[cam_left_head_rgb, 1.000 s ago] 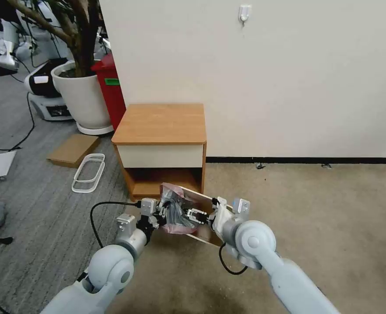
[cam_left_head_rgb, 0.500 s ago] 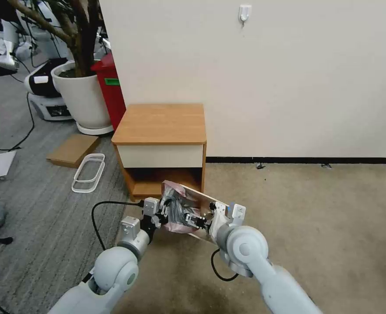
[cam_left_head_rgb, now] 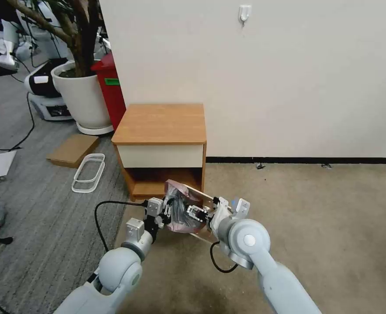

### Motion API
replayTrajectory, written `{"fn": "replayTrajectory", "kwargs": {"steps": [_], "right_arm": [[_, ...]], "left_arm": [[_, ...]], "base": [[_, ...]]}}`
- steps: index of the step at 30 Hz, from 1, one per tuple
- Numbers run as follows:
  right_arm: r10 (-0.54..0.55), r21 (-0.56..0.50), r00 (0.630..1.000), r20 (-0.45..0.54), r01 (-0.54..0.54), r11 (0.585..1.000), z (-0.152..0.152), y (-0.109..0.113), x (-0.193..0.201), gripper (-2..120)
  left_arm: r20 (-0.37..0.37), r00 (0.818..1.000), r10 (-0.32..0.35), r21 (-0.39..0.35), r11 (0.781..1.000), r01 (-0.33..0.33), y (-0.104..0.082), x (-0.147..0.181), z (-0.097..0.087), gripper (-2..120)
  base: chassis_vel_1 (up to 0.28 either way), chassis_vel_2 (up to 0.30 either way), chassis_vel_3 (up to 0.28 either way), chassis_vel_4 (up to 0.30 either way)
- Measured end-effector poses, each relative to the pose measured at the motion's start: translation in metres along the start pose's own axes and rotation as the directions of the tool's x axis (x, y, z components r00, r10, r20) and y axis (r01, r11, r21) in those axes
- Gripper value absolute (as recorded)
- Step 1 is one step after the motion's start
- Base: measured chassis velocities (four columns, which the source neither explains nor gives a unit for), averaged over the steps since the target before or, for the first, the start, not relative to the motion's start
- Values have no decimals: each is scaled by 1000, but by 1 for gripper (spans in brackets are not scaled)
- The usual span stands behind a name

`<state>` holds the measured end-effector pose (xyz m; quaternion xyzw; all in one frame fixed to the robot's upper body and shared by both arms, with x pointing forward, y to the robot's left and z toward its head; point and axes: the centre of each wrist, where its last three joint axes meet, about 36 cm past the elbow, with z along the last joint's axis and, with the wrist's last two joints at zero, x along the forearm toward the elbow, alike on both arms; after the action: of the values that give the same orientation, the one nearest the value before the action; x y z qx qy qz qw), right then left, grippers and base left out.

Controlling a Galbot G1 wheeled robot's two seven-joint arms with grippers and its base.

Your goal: Pick up the garbage bag from the table and place it over the trash can.

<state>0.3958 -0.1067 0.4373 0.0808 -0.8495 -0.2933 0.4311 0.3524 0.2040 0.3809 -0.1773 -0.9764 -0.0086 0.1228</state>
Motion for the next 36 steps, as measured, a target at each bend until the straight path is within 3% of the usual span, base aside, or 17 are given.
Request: {"fn": "replayTrajectory", "kwargs": {"steps": [18, 36], "right_arm": [[1, -14, 999, -37, -1, 1000, 5, -3, -2, 93], [-26, -50, 999, -28, 25, 998, 1, -1, 0, 30]], "left_arm": [[25, 1000, -6, -9, 1000, 6, 2, -1, 2, 7], [26, 1000, -15, -14, 1000, 15, 5, -2, 3, 7]], "base": [[0, 0, 0, 0], [0, 0, 0, 0]]}}
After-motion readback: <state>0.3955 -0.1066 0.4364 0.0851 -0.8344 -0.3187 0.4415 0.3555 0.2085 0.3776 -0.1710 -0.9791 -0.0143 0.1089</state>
